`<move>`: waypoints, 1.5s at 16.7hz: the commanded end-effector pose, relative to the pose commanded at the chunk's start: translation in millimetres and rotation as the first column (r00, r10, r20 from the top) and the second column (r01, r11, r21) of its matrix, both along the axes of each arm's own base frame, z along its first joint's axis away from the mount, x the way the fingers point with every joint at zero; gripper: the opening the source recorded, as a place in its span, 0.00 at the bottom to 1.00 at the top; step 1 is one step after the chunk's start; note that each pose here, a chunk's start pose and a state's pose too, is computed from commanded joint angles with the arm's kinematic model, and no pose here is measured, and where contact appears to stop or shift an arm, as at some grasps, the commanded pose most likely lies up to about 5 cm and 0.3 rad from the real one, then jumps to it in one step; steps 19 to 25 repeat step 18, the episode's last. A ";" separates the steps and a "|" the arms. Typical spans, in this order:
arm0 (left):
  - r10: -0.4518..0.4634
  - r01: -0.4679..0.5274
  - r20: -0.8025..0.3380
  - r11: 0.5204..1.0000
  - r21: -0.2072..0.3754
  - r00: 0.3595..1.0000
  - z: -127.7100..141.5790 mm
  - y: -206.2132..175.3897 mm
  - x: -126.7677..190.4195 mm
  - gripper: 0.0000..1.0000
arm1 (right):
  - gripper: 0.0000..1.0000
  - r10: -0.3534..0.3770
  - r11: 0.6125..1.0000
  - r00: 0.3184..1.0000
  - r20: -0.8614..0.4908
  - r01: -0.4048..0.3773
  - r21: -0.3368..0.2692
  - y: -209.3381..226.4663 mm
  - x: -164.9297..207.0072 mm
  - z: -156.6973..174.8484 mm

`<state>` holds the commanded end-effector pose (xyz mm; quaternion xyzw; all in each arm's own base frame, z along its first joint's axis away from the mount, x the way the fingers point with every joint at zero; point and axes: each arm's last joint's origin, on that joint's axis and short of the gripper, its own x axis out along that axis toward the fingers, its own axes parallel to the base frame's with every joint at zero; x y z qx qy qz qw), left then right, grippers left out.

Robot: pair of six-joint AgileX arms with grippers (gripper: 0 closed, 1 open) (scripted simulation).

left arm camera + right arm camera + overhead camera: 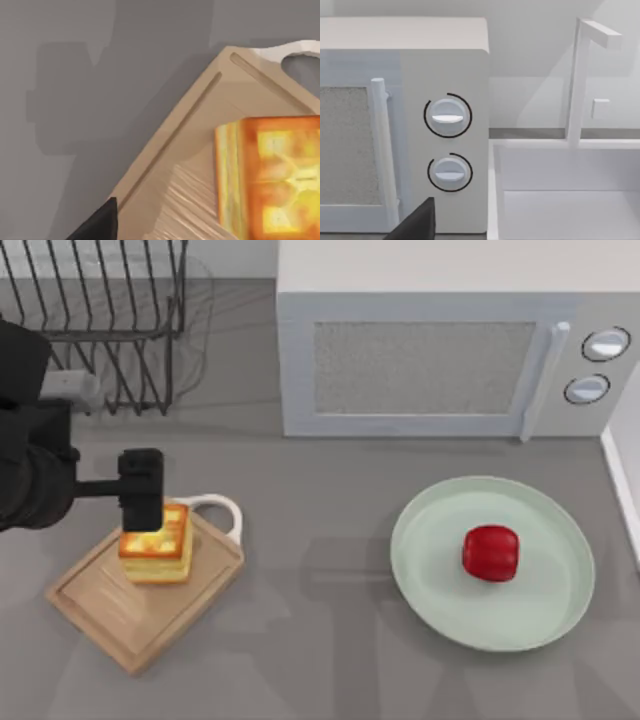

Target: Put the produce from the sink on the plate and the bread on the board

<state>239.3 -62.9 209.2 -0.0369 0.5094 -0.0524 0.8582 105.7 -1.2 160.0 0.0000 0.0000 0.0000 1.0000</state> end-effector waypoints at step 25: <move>0.052 -0.127 0.878 0.992 0.010 0.476 -49.2 61.7 -133.6 1.00 | 1.00 0.000 1.000 1.000 0.000 0.000 0.000 0.0 0.0 0.0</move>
